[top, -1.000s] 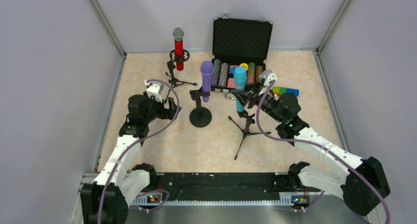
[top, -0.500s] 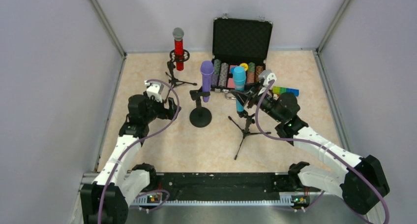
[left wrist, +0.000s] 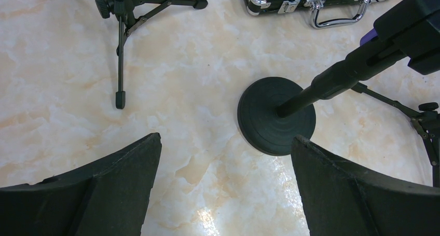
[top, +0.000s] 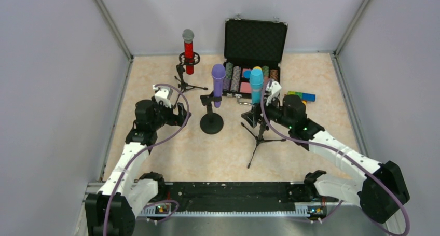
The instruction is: Attach the microphones to the stand
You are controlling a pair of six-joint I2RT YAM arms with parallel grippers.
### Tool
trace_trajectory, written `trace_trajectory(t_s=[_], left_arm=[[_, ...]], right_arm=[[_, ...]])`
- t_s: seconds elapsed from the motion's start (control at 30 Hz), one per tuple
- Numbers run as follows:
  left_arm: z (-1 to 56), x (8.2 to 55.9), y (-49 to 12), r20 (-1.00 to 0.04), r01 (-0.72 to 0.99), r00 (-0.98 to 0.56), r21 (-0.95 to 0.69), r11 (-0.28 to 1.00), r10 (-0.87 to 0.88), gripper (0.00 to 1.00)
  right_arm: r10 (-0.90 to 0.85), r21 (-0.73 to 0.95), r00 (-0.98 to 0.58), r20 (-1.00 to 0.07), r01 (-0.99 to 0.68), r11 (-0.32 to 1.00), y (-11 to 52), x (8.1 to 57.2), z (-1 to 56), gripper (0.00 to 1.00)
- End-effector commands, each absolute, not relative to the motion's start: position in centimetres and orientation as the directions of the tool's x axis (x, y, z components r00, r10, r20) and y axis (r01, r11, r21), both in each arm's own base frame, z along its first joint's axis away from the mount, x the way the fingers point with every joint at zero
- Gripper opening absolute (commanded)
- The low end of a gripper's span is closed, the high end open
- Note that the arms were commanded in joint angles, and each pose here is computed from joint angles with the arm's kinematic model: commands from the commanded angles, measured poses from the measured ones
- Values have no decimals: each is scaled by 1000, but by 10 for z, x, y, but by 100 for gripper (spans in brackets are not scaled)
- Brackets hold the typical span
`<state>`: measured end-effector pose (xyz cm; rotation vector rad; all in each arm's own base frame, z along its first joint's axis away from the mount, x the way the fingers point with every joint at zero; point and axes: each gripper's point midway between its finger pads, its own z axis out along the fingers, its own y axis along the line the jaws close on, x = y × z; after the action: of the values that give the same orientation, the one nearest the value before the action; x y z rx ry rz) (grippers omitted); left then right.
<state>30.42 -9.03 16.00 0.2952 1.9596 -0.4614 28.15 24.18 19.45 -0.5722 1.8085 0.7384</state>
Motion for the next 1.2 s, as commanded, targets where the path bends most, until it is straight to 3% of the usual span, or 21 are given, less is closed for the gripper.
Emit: trace_trajectory(t_s=[0.0, 0.13, 0.77, 1.0, 1.17], left_arm=[[171, 306, -94, -928, 431, -374, -171, 886, 3, 99], [171, 306, -94, -927, 431, -374, -172, 886, 2, 99], [170, 305, -95, -928, 437, -373, -170, 883, 6, 99], [170, 306, -96, -926, 446, -377, -174, 878, 8, 99], [170, 305, -96, -928, 447, -373, -167, 879, 14, 99]], right_arm=[[18, 208, -277, -961, -675, 707, 234, 280, 234, 92], [38, 201, -247, -968, -676, 709, 228, 273, 249, 99], [-28, 234, -479, -877, -478, 847, 178, 245, 227, 96], [-66, 283, -521, -851, -561, 778, 194, 229, 215, 85], [-93, 295, -554, -827, -569, 768, 202, 232, 201, 71]])
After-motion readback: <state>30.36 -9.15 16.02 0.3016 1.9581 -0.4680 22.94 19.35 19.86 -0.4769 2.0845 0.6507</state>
